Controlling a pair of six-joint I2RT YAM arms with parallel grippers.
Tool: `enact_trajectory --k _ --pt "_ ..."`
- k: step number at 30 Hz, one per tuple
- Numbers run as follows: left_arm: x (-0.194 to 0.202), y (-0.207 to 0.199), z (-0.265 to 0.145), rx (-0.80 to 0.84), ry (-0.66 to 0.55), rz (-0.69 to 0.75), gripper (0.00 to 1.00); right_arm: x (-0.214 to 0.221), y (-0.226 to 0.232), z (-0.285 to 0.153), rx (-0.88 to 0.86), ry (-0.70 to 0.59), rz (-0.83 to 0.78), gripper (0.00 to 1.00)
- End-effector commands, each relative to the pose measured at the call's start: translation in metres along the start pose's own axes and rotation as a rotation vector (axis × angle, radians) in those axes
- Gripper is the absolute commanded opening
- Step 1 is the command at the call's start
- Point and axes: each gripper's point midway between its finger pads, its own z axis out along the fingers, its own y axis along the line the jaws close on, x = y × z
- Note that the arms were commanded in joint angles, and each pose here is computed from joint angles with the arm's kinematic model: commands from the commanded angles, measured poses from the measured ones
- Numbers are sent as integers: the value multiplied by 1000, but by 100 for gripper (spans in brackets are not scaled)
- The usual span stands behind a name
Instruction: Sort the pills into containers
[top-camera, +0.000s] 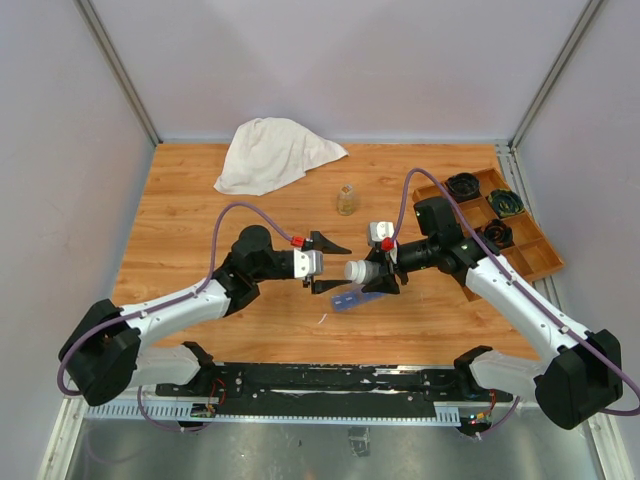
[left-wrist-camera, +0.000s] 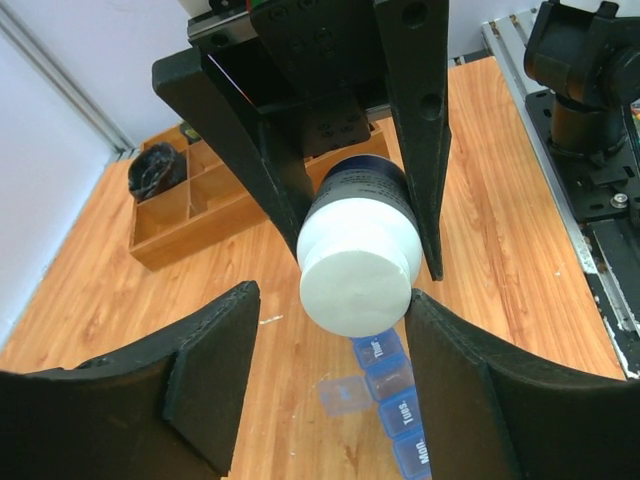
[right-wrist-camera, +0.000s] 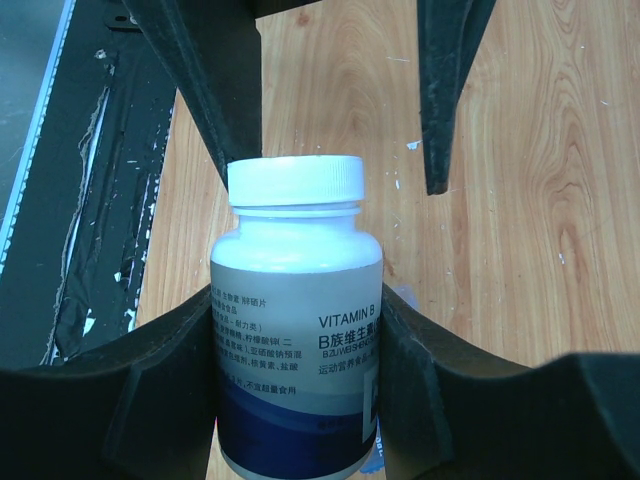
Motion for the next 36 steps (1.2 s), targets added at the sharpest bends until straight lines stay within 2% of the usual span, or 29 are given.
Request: enact_trajectory --k 1,12,19,26,29,36 --pt "-10 8 4 -1 -16 14 66 -11 -3 -3 -1 -28 -26 1" --pt "-11 10 6 -10 -14 -30 59 -11 -3 -3 -2 -28 -25 1" --pt "-18 15 4 -59 -50 -53 70 -11 -3 -3 -2 -28 -24 0" --pt "-22 14 3 -57 -66 -52 70 -10 -3 -3 -3 -28 -24 1" --pt "-23 12 3 -48 -70 -55 66 -10 -3 -3 -3 -28 -24 1" --pt "-23 6 3 -17 -78 -89 46 -11 -3 -3 -4 -28 -23 0"
